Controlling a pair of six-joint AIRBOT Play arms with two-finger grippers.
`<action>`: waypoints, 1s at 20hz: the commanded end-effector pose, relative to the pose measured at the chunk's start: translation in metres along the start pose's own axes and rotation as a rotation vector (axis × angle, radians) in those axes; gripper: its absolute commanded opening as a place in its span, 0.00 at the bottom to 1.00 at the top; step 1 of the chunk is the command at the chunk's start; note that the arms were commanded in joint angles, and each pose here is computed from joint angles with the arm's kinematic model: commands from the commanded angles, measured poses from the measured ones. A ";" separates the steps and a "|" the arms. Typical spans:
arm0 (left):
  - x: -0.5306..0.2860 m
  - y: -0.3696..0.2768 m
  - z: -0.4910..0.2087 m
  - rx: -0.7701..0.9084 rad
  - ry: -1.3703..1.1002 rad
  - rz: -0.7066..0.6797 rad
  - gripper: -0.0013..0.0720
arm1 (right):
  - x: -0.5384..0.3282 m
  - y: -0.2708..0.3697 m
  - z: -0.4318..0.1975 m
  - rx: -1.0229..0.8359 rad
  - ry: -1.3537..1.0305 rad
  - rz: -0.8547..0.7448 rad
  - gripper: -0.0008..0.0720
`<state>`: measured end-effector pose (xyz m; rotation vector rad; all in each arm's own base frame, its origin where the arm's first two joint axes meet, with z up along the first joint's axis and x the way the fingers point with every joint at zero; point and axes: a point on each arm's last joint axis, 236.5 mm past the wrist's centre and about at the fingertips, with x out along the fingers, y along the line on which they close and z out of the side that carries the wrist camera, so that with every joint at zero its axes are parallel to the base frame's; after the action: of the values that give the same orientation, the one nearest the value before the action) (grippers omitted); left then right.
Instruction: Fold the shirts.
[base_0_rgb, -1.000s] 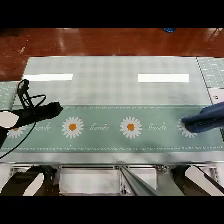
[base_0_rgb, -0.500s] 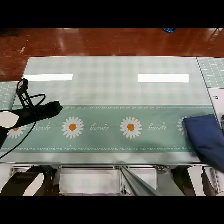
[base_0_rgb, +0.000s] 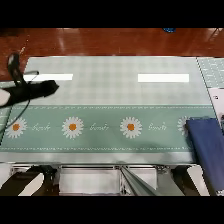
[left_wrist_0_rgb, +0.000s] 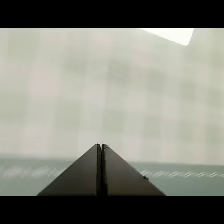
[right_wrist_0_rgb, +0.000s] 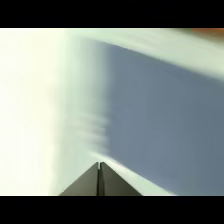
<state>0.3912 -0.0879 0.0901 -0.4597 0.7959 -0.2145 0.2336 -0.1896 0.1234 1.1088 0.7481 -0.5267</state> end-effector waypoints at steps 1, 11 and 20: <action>-0.014 -0.088 0.083 0.174 -0.082 -0.143 0.06 | 0.019 0.184 -0.008 -0.358 -0.013 0.432 0.05; 0.051 -0.013 -0.031 0.166 0.322 0.196 0.06 | 0.180 0.137 -0.174 -1.087 0.470 -0.295 0.05; 0.052 -0.004 -0.027 0.147 0.323 0.203 0.06 | 0.171 0.127 -0.176 -1.072 0.511 -0.326 0.05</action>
<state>0.4075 -0.1213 0.0467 -0.2038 1.1161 -0.1712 0.3922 0.0208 0.0277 0.1068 1.4162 -0.0247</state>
